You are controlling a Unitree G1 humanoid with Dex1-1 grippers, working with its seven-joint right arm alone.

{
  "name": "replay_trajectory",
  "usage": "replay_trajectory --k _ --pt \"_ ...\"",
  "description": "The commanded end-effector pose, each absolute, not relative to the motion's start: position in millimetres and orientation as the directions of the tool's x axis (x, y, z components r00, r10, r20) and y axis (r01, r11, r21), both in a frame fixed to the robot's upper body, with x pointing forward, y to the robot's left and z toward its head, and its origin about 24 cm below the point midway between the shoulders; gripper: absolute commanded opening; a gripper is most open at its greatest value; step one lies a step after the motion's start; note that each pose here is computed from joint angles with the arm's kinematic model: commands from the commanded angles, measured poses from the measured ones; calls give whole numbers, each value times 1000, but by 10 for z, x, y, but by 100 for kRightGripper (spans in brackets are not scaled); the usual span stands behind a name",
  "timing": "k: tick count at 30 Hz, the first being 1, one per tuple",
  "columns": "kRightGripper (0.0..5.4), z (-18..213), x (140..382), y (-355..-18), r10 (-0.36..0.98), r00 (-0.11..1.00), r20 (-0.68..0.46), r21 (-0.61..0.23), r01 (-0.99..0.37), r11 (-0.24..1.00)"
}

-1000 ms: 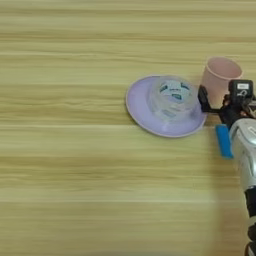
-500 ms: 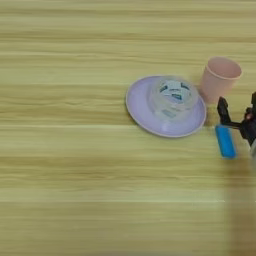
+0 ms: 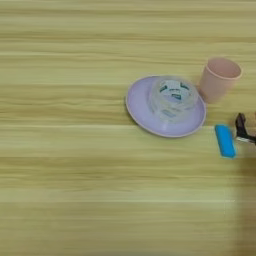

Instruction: Move the objects on the table

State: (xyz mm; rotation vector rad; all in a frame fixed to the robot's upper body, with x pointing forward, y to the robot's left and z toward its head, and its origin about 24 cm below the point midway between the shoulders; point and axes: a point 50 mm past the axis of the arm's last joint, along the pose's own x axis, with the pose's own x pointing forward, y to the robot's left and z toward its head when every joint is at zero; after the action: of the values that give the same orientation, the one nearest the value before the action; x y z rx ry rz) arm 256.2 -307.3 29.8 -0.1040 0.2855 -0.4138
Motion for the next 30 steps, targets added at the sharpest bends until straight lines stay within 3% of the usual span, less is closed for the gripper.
replay_trajectory --k 1,30 --pt "538 661 2733 -3178 -428 899 -96 -186 406 895" --pt "538 401 2809 -3296 -413 882 -229 -83 405 911"
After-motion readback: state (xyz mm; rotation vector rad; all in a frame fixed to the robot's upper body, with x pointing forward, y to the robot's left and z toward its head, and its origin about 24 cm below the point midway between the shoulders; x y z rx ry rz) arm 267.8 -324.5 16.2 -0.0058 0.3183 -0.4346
